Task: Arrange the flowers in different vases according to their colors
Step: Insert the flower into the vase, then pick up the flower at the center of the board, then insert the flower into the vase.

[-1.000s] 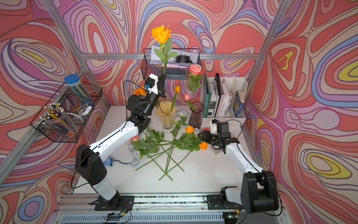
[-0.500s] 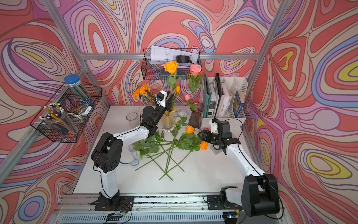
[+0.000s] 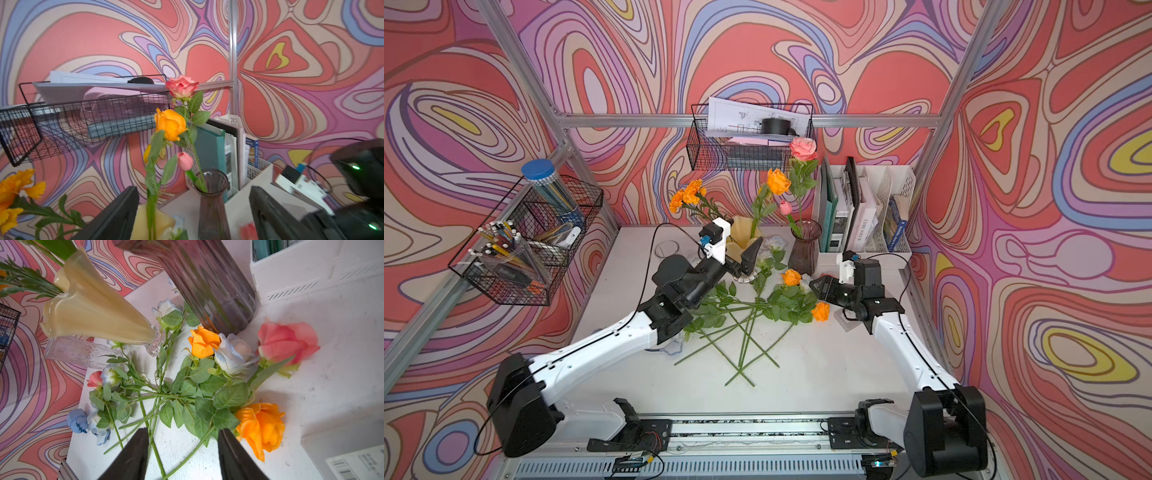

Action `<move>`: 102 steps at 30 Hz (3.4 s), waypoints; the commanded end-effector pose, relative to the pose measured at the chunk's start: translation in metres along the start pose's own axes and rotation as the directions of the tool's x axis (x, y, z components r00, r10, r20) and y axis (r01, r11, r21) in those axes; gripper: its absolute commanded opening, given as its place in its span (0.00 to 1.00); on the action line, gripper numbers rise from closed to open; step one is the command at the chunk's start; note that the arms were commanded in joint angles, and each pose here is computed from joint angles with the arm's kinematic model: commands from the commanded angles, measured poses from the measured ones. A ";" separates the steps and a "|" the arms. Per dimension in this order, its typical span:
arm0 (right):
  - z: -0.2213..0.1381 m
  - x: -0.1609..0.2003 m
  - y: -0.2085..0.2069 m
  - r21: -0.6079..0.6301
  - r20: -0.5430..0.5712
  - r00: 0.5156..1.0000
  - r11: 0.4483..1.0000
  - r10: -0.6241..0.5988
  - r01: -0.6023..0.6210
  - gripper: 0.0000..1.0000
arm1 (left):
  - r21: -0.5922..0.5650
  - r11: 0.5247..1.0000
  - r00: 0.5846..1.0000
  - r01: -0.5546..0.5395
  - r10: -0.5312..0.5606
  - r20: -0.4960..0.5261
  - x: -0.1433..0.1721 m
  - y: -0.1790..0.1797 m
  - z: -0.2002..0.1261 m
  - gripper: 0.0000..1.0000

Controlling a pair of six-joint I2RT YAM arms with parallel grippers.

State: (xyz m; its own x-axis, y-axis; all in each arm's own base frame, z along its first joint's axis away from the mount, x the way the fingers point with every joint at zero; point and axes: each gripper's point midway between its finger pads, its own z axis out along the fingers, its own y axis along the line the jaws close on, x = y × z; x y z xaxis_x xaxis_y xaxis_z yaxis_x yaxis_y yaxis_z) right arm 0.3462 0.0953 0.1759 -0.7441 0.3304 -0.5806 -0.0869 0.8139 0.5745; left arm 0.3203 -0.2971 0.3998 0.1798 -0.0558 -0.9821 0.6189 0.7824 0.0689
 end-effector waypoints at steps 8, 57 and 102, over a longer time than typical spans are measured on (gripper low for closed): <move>-0.008 -0.019 -0.059 0.166 0.085 0.980 0.967 0.180 -0.192 0.55 | 0.262 0.934 0.665 0.243 0.035 -0.746 0.215 -0.114 -0.063 0.79; -0.021 -0.008 -0.066 0.144 0.087 0.983 0.974 0.163 -0.175 0.56 | 0.178 0.977 0.259 0.117 0.143 -0.955 0.353 -0.120 -0.037 0.07; -0.021 0.020 -0.071 0.120 0.072 0.983 0.977 0.170 -0.178 0.57 | 0.265 0.962 0.993 -0.068 0.040 0.111 -0.058 -0.088 0.208 0.00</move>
State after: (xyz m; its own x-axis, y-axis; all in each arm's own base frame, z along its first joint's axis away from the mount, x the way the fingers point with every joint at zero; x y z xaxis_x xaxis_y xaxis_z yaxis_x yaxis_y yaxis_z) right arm 0.3189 0.0327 0.1401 -0.7030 0.4893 -0.5161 0.1357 0.8047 0.5780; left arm 0.3977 -0.4889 0.4707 0.1968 -0.0123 -0.9804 0.7865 0.5991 0.1503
